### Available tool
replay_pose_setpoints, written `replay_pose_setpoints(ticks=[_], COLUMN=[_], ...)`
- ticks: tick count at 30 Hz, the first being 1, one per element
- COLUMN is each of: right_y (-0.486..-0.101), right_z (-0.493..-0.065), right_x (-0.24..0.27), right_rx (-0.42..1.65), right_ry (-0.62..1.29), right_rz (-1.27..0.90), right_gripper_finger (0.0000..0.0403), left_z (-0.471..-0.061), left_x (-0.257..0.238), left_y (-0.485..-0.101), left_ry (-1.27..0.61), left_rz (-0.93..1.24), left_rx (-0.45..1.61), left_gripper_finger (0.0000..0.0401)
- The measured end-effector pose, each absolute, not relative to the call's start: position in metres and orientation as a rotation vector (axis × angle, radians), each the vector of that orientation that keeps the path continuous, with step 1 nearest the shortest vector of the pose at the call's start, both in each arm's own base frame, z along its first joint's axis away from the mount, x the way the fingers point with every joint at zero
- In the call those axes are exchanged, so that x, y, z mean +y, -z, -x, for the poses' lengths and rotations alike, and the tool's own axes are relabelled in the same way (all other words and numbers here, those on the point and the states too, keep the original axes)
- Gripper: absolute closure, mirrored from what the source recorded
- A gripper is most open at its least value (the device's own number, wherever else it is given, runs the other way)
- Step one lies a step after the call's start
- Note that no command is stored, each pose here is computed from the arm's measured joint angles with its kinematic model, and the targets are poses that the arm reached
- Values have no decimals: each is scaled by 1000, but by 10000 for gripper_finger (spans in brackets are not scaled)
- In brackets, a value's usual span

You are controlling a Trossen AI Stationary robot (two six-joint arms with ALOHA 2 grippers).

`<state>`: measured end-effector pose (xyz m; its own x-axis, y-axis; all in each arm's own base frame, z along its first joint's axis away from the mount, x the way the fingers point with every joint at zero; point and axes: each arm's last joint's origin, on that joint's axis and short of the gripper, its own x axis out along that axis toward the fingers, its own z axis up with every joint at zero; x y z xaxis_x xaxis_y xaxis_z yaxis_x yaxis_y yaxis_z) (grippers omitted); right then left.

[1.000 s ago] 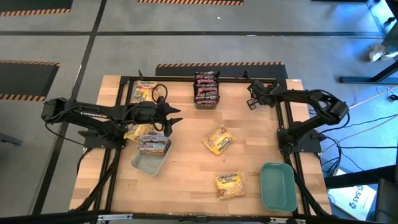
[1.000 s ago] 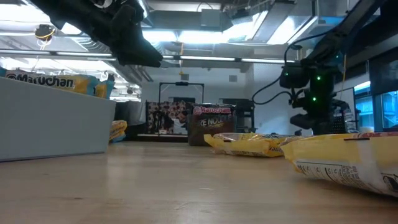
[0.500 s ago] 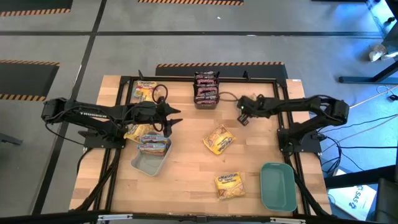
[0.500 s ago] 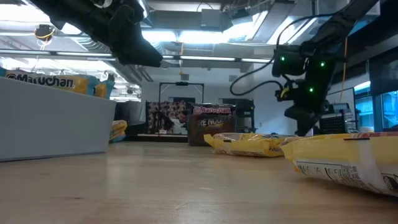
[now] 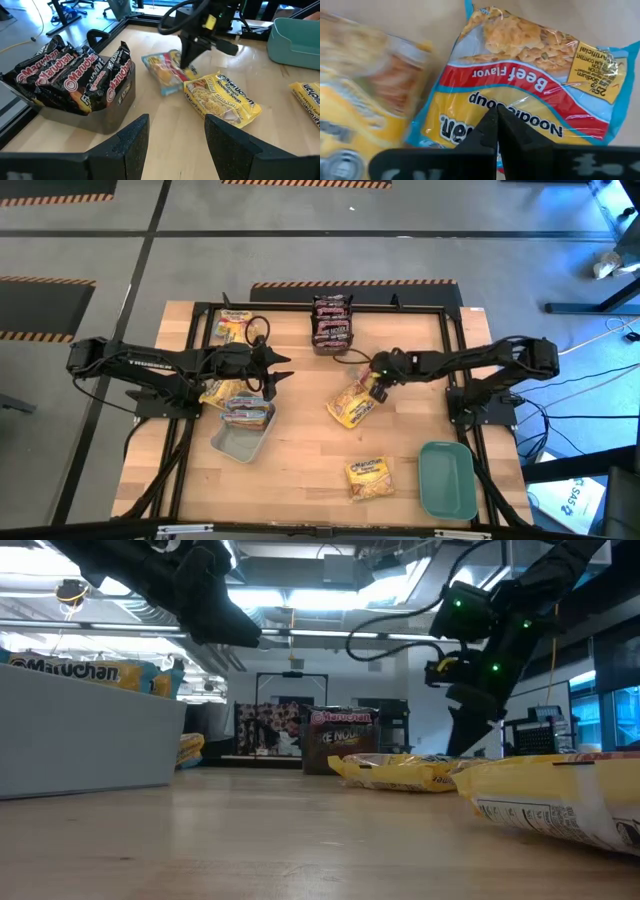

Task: Sort Maruchan noodles
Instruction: Put the right blue noodle pack into the gray bin

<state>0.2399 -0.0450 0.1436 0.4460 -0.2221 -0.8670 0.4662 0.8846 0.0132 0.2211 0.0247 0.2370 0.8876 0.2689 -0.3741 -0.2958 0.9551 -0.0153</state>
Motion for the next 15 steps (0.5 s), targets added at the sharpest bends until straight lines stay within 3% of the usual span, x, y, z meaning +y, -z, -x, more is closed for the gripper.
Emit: replay_pose_setpoints(ticks=[15], right_y=[-143], right_z=[-273], right_x=[-19], right_rx=[859], right_ry=[213], right_rz=[-230], right_gripper_finger=[402], left_z=[-234], left_x=[23], left_y=[-234], left_ry=[-227], left_rz=[91], left_rx=[325], left_gripper_finger=[216])
